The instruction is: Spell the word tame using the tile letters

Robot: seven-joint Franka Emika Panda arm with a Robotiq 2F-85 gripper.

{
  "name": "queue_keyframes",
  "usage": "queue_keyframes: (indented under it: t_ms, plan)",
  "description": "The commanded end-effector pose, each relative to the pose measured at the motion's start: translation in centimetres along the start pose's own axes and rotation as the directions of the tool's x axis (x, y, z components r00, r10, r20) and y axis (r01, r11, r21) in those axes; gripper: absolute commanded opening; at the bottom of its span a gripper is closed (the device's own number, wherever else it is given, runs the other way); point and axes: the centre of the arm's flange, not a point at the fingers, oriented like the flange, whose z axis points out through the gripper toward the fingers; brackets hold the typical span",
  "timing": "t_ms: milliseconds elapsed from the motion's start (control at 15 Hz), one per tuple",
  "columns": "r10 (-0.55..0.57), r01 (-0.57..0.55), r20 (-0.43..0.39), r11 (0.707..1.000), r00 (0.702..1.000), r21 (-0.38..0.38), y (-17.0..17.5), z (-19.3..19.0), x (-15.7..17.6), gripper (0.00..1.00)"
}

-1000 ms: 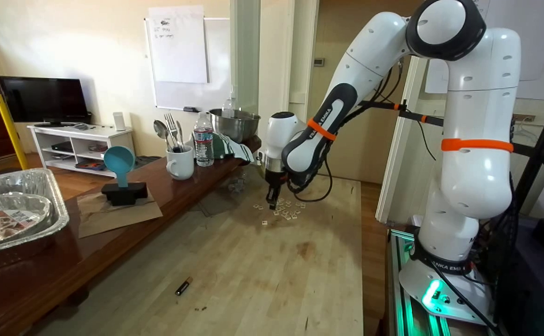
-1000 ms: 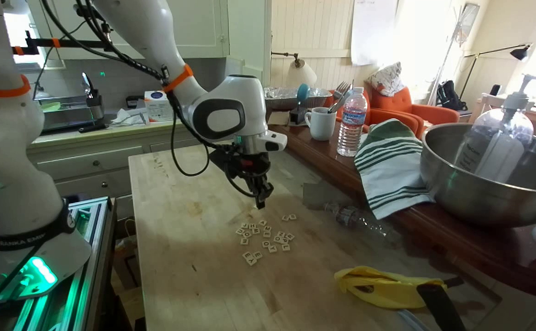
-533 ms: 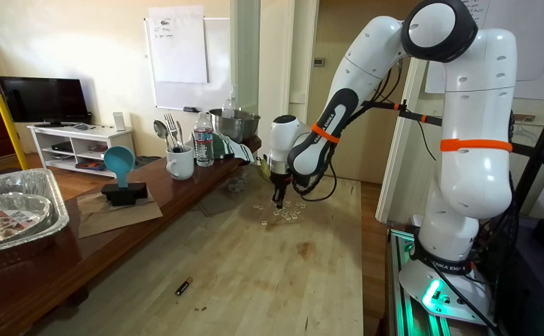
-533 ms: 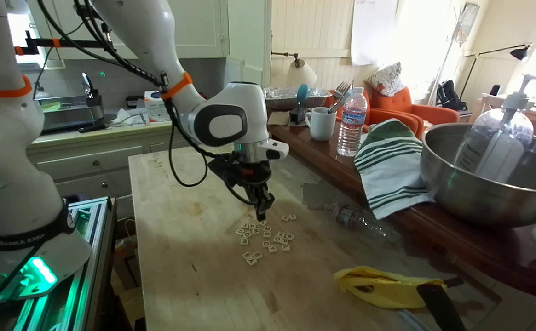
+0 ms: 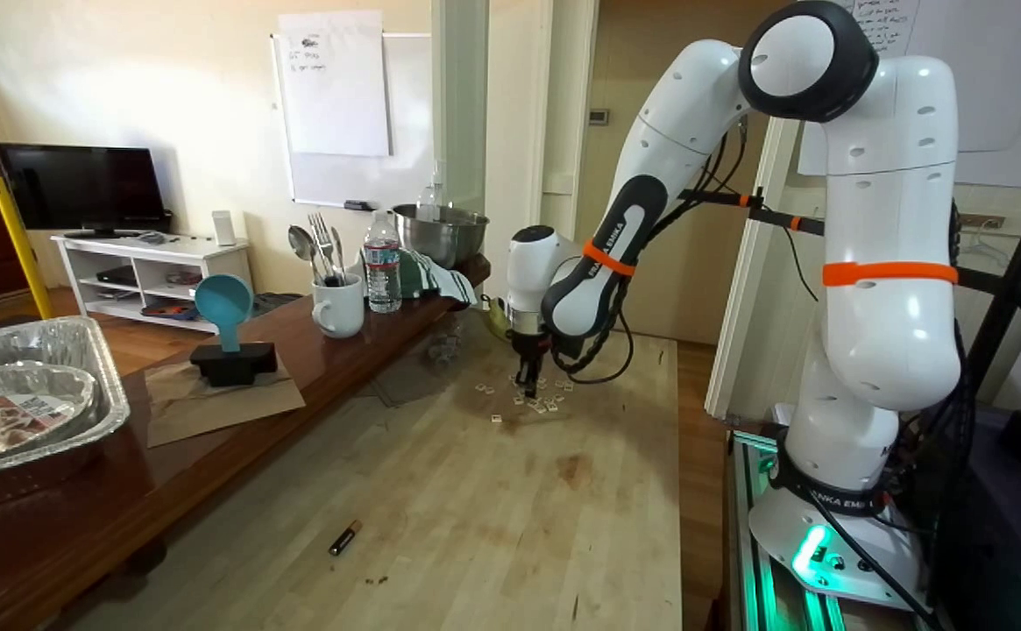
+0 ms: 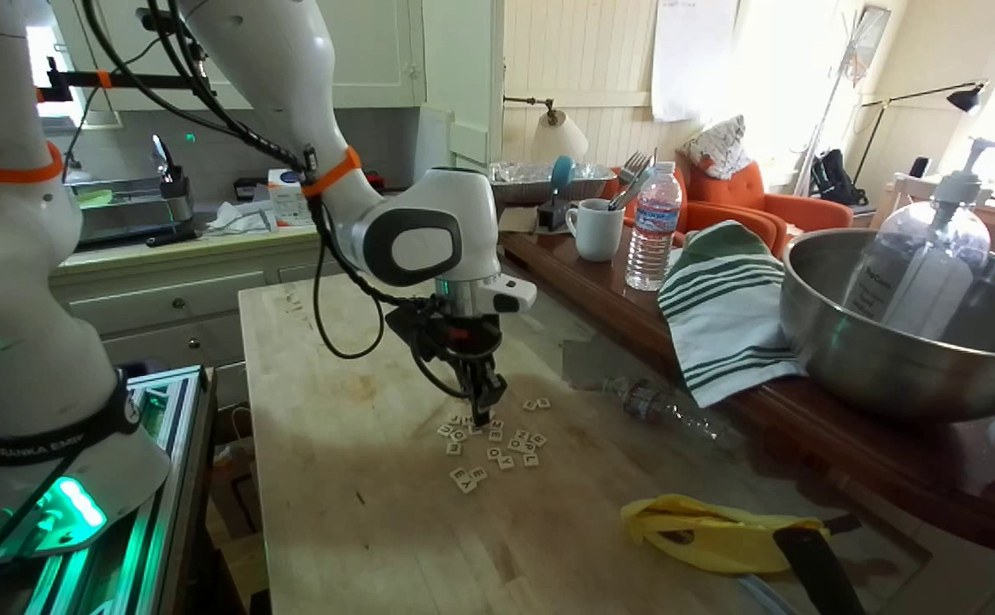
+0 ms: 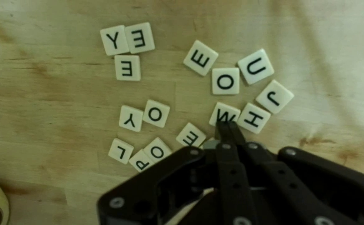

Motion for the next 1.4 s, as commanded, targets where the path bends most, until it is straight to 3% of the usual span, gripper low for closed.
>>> queue_keyframes:
  t_ms: [0,1333]
  plan:
    - [0.02,-0.021,-0.012,1.0,1.0,-0.013,-0.2,0.6,0.4,0.0]
    - [-0.028,0.028,0.0,1.0,1.0,0.008,-1.5,1.4,2.4,0.0]
